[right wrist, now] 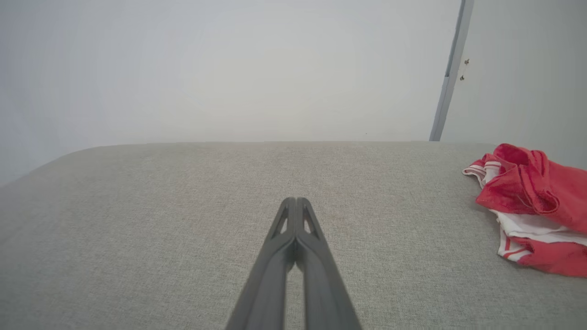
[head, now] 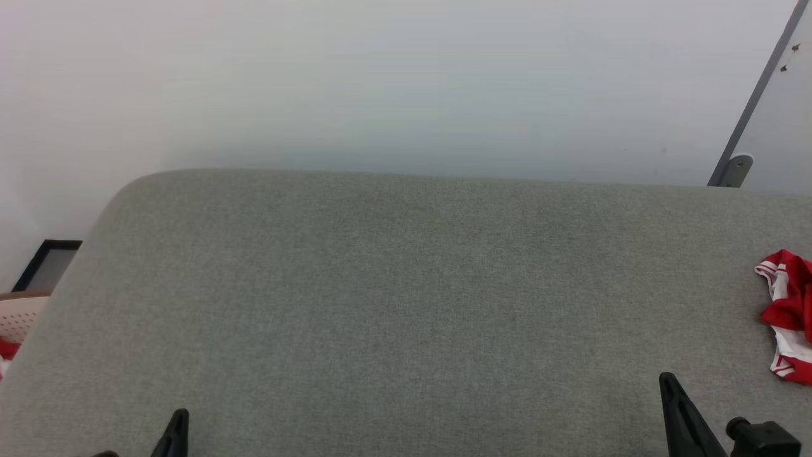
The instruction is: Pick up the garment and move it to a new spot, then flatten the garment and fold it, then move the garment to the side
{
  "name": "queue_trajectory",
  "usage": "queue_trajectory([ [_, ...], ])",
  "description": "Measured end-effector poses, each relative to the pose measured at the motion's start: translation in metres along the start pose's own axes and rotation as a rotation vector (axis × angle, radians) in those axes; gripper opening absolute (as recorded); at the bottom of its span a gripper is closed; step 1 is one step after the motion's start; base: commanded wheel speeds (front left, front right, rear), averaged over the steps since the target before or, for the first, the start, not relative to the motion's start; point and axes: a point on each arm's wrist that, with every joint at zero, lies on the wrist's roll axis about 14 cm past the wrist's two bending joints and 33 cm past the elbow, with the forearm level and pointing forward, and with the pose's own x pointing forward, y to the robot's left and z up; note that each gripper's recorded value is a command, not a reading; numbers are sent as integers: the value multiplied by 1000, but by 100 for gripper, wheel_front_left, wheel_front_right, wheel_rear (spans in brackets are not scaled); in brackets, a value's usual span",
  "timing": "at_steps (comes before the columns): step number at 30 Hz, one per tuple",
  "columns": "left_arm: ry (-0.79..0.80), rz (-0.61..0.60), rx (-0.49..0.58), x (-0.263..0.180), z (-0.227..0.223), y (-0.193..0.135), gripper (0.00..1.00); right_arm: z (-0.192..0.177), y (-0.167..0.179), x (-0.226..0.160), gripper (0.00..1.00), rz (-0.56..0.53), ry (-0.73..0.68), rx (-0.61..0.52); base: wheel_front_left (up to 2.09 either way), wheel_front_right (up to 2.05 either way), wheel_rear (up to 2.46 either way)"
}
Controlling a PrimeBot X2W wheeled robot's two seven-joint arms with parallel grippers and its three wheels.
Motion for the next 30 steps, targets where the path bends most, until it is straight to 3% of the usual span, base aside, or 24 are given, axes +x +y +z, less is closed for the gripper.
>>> queue_trajectory([
  [30, -2, 50, -461, 24, 5, -14, 0, 0, -22, 13, 0, -118, 15, 526, 0, 0, 0],
])
